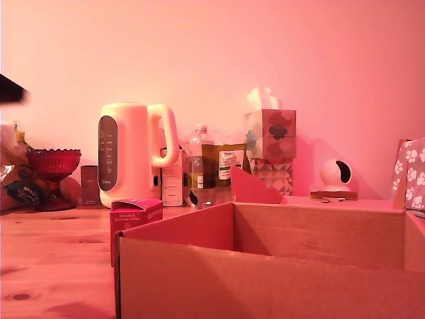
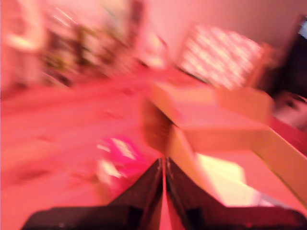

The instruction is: Pick the red carton of coffee filters and place it in the cardboard box

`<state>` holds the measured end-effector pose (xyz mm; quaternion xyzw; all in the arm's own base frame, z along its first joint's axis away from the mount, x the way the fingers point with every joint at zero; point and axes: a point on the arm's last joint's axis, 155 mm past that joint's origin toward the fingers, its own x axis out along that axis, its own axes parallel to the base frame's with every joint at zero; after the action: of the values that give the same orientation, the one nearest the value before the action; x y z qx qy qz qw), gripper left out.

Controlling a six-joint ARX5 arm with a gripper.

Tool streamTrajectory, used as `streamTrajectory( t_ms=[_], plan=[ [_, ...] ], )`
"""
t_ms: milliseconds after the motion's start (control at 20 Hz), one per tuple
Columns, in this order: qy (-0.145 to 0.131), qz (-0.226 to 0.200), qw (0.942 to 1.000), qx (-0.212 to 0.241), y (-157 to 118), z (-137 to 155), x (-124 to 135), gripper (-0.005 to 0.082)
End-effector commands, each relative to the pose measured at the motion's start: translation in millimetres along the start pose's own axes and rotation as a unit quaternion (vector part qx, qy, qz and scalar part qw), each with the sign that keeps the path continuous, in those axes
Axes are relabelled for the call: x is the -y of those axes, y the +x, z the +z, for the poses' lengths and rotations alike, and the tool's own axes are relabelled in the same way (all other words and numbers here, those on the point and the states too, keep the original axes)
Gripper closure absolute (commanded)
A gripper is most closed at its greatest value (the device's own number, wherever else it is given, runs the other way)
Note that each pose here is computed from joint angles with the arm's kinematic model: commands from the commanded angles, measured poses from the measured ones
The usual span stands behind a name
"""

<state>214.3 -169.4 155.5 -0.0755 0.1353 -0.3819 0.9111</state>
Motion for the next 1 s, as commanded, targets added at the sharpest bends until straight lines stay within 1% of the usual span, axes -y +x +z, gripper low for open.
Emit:
streamTrajectory(
  t_ms=[0,50,100,150,250,300,400,450,500,550,600,650,700,800,900,950],
  plan=[
    [-0.002,-0.011,0.9999,-0.005,6,-7,3,0.0793],
    [0.002,-0.023,0.9997,-0.001,11,-4,8,0.0793],
    [-0.005,-0.032,0.9995,0.002,15,-2,12,0.0793],
    [-0.002,-0.039,0.9992,0.008,19,0,15,0.0793],
    [-0.001,-0.048,0.9988,0.003,27,-3,18,0.0793],
    [-0.003,-0.043,0.9991,-0.004,31,-6,16,0.0793],
    [-0.010,-0.015,0.9995,-0.025,40,-14,5,0.0792],
    [-0.015,0.000,0.9994,-0.032,44,-15,-1,0.0760],
    [-0.014,0.023,0.9992,-0.030,49,-12,-8,0.0650],
    [-0.011,0.032,0.9991,-0.026,54,-7,-11,0.0462],
    [-0.010,0.031,0.9991,-0.026,60,-3,-10,0.0257],
    [-0.013,0.032,0.9988,-0.035,67,-2,-10,0.0103],
    [-0.016,0.031,0.9983,-0.047,73,-4,-9,0.0036],
    [-0.020,0.030,0.9970,-0.069,87,-7,-7,0.0030],
    [-0.021,0.066,0.9943,-0.081,99,-11,-18,0.0030],
    [-0.019,0.093,0.9915,-0.089,104,-12,-28,0.0030]
  ],
)
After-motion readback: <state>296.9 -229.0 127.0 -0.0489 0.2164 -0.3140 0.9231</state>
